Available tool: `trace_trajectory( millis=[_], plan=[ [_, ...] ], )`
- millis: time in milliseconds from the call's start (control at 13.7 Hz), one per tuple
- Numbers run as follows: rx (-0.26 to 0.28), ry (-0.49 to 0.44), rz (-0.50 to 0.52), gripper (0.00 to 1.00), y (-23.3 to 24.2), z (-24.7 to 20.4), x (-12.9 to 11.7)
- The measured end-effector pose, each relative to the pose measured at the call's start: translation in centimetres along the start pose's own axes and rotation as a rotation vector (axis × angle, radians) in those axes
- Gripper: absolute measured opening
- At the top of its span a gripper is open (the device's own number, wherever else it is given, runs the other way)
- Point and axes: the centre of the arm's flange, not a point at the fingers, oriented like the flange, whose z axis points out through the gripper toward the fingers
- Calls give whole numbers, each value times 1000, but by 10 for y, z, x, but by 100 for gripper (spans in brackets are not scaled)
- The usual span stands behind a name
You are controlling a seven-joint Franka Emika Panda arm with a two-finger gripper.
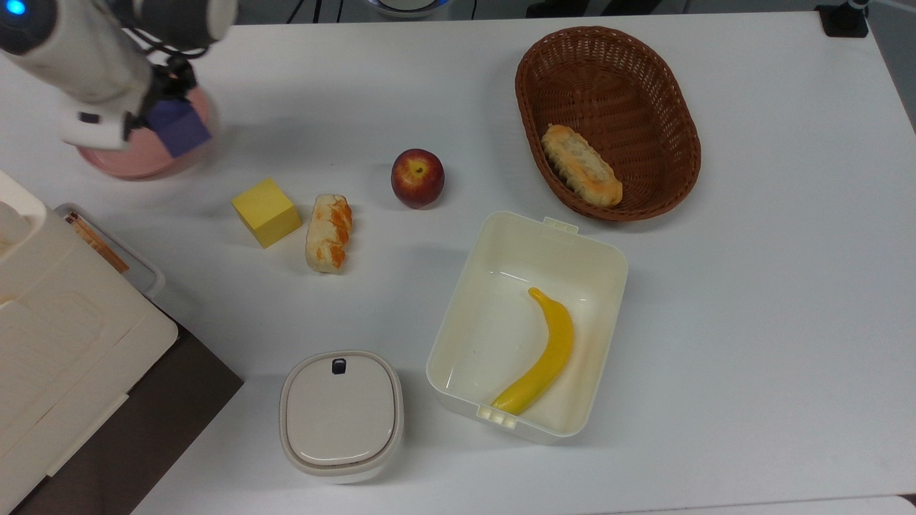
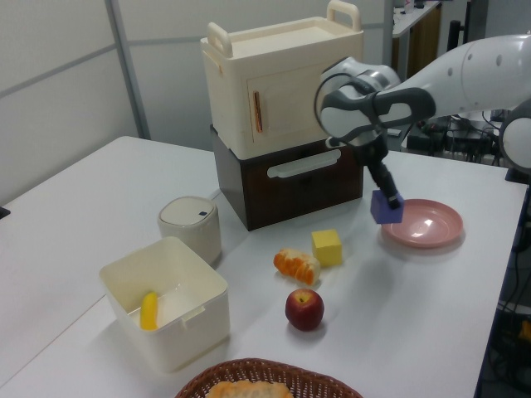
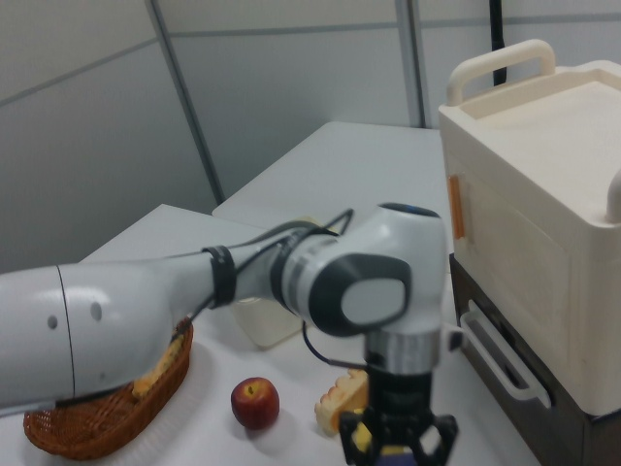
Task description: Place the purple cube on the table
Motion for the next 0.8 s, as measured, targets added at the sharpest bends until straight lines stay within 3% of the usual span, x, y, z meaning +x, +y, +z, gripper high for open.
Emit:
trace_trajectory(
  millis=[219,365,510,802],
  plan=[
    [-1,-38,6,59,-36,-11,48],
    [-21,-53,5,79,-60,-22,77],
    [-36,-54,2,99,-75,-34,87],
    [-65,-52,-26,100,-106,-69,92]
  ],
)
